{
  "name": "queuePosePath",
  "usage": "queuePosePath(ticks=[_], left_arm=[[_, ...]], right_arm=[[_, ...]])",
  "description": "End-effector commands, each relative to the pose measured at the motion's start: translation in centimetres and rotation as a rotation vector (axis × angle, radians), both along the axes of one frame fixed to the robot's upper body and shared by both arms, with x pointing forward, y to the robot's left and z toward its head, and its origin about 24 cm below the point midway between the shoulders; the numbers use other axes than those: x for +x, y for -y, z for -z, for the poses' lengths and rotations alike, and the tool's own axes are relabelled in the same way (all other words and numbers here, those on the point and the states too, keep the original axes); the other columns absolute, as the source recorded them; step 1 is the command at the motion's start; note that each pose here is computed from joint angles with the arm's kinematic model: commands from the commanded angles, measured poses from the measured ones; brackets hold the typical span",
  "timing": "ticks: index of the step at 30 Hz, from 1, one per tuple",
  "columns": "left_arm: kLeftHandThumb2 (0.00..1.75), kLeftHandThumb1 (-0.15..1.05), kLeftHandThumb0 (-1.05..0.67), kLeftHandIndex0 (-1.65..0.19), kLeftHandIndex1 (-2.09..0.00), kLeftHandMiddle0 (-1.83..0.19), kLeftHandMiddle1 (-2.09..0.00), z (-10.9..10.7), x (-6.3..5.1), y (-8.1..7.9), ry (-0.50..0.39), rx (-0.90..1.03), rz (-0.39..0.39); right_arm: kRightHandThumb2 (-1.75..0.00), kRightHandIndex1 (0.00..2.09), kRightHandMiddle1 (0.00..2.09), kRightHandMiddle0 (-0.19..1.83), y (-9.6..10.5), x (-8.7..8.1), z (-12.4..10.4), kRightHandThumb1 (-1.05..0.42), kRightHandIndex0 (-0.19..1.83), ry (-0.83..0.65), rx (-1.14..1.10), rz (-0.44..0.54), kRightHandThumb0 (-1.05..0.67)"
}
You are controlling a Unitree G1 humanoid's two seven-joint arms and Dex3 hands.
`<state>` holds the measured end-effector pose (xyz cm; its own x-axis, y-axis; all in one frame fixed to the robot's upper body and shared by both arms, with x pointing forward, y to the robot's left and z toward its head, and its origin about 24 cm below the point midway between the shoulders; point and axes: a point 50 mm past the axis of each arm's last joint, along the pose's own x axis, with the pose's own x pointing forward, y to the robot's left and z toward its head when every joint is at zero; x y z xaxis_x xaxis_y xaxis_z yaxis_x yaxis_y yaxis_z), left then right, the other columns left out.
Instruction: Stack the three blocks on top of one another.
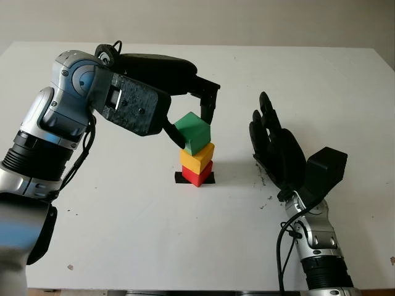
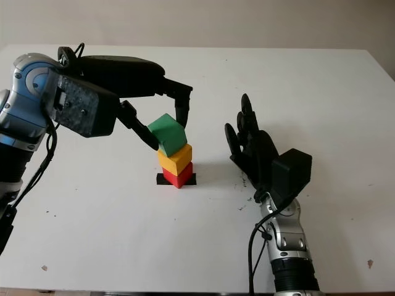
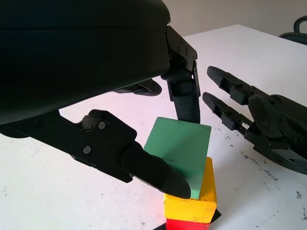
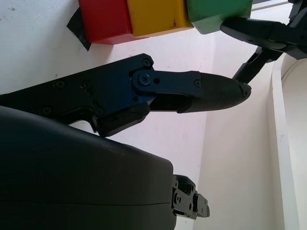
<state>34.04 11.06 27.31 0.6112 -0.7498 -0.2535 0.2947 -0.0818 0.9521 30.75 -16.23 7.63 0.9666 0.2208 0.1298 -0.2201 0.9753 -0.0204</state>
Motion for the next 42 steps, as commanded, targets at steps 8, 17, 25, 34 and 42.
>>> queuePosePath(ticks=[8, 17, 25, 34, 42], left_arm=[[0.15, 1.05, -0.46, -0.3, -1.35, -0.3, -0.04, 0.8, 0.1, 0.3, -0.024, 0.012, 0.013], [0.13, 1.05, -0.44, -0.26, -1.4, -0.31, -0.05, 1.1, 0.2, 0.5, -0.023, -0.002, 0.033], [0.12, 1.05, -0.49, -0.24, -1.39, -0.28, -0.04, 1.2, 0.2, 0.5, -0.03, 0.039, 0.009], [0.05, 1.01, -0.67, -0.17, -0.15, 0.08, -0.05, 0.7, 0.1, 0.3, -0.138, 0.162, -0.032], [0.04, 0.95, -0.61, -0.07, -0.05, 0.14, -0.04, 0.2, -0.2, -0.2, -0.165, 0.189, -0.05]], right_arm=[[-0.48, 0.0, 0.06, -0.18, -0.1, -0.2, 0.0, -1.05, -0.19, 0.004, -0.015, 0.004, -0.8], [-0.48, 0.0, 0.06, -0.17, -0.1, -0.2, 0.1, -1.05, -0.19, 0.001, -0.02, 0.007, -0.81], [-0.47, 0.0, 0.05, -0.17, 0.1, -0.2, 0.2, -1.05, -0.19, -0.001, -0.01, 0.001, -0.81], [-0.44, 0.0, 0.06, -0.16, 0.1, 0.0, 0.2, -1.05, -0.19, -0.019, -0.022, -0.005, -0.82], [-0.43, 0.0, 0.06, -0.16, 0.2, 0.1, 0.2, -1.05, -0.19, -0.016, -0.023, -0.007, -0.82]])
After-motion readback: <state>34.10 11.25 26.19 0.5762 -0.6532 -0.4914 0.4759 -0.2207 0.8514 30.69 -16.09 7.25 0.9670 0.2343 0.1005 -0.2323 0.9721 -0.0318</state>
